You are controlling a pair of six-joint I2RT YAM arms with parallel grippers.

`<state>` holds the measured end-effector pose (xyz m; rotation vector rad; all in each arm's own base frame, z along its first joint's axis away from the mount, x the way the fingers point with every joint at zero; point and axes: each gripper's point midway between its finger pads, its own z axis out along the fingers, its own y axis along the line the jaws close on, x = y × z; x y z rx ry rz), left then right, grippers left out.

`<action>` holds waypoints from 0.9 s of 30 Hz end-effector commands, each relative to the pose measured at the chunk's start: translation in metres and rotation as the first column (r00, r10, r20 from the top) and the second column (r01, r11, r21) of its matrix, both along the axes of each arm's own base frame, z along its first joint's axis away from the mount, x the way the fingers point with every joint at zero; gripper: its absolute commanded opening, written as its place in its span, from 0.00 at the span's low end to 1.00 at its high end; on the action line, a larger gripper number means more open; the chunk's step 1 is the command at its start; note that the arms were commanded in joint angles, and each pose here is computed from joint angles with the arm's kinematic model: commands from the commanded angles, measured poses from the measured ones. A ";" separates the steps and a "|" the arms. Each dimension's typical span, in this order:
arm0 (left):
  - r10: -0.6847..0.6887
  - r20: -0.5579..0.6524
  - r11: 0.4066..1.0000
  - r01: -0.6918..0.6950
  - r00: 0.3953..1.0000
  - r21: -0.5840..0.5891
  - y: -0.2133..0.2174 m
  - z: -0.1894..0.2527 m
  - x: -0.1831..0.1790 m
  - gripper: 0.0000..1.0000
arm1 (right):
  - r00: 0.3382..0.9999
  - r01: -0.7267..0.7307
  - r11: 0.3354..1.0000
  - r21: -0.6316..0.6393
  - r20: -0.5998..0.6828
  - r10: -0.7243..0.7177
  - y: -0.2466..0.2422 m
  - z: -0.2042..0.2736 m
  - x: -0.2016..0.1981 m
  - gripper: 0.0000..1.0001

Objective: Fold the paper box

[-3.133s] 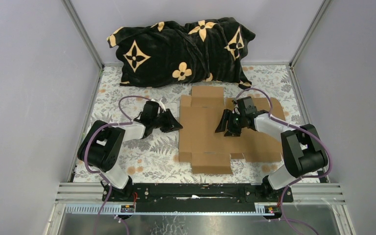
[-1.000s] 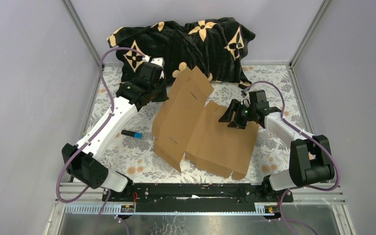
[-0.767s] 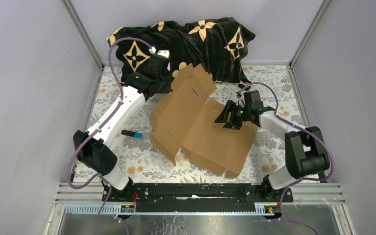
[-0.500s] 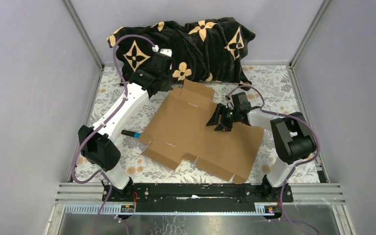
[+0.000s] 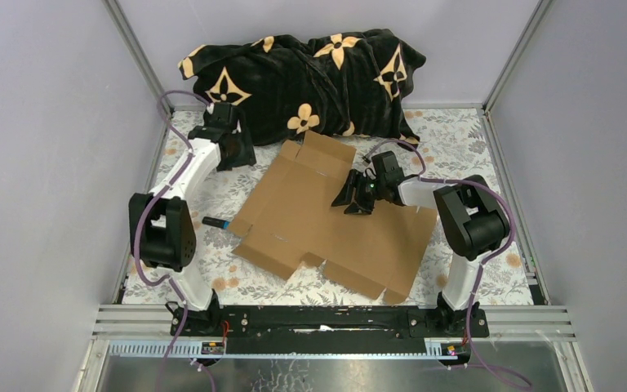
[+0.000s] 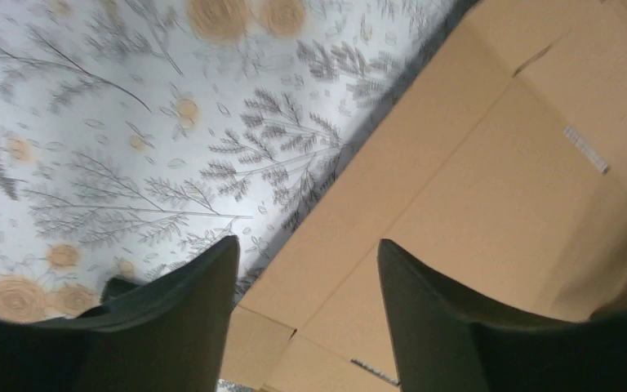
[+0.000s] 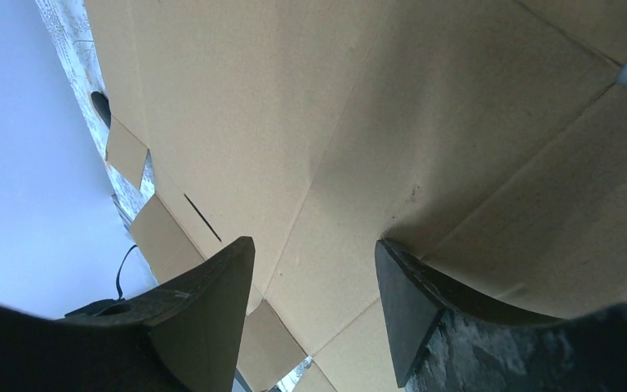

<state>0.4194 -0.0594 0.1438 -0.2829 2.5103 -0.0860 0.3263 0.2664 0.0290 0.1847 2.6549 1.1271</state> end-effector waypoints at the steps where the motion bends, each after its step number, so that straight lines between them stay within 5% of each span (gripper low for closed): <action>1: -0.056 -0.048 0.988 0.048 0.997 -0.148 -0.030 -0.030 -0.005 0.77 | 1.000 0.004 0.999 -0.050 -0.004 -0.004 -0.004 -0.021 0.001 0.64; 8: -0.079 -0.089 0.957 0.050 0.993 -0.286 -0.029 -0.068 -0.006 0.98 | 1.000 -0.007 0.999 -0.047 -0.018 0.006 -0.003 -0.026 0.001 0.64; 27: -0.200 -0.086 0.846 0.128 0.976 -0.517 -0.044 -0.106 0.019 0.96 | 0.999 -0.036 0.998 -0.049 -0.025 0.035 0.001 -0.026 0.006 0.64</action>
